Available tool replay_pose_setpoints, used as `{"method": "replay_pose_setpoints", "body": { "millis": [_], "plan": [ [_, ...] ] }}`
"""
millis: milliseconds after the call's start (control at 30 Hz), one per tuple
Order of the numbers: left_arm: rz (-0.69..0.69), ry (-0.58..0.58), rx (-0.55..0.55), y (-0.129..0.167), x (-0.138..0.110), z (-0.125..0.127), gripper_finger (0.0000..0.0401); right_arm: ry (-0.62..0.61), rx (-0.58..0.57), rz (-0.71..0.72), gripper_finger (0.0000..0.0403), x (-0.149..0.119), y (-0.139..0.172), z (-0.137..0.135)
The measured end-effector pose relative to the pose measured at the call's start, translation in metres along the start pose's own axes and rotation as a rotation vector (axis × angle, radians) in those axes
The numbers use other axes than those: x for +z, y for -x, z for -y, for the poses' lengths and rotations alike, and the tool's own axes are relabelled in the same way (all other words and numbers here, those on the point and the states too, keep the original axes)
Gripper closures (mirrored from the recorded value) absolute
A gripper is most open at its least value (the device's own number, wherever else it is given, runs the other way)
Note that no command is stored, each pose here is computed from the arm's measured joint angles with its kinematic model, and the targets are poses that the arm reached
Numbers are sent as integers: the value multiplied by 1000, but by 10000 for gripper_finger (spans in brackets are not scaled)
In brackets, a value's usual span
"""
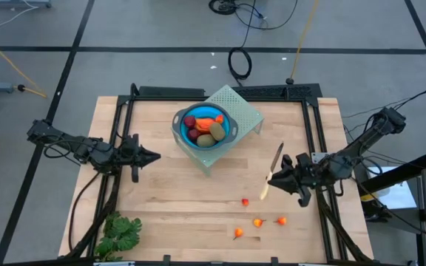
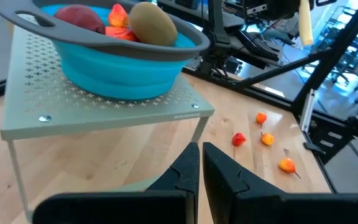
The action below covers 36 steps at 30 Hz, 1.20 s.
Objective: Pick & Place Fruit
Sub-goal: Put the knife on the shelf
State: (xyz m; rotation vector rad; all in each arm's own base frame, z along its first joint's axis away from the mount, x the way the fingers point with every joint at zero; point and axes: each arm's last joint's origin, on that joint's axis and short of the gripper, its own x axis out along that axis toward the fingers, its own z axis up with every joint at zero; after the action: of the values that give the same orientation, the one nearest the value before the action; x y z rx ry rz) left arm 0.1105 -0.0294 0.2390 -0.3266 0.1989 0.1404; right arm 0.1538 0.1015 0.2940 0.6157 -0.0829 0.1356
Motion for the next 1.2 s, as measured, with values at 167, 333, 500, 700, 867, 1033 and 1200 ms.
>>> {"method": "replay_pose_setpoints", "body": {
  "millis": [167,333,500,700,867,1033,1200],
  "plan": [
    [18,25,37,0,1,-1,382,31,-118,0,353,-4,0,6],
    [26,47,55,0,1,-2,382,-21,-224,-64,353,-12,0,18],
    [18,41,83,-3,-1,-1,382,-64,-316,-105,353,-14,2,31],
    [-29,18,107,-11,-6,1,382,-112,-397,-108,353,-4,6,49],
    [-71,10,129,-18,-11,2,382,-139,-458,-97,353,8,9,66],
    [-78,-10,131,-23,-13,5,382,-168,-546,-152,353,29,9,79],
    [-40,-63,111,-24,-8,7,382,-179,-699,-233,353,56,10,85]
  ]
}}
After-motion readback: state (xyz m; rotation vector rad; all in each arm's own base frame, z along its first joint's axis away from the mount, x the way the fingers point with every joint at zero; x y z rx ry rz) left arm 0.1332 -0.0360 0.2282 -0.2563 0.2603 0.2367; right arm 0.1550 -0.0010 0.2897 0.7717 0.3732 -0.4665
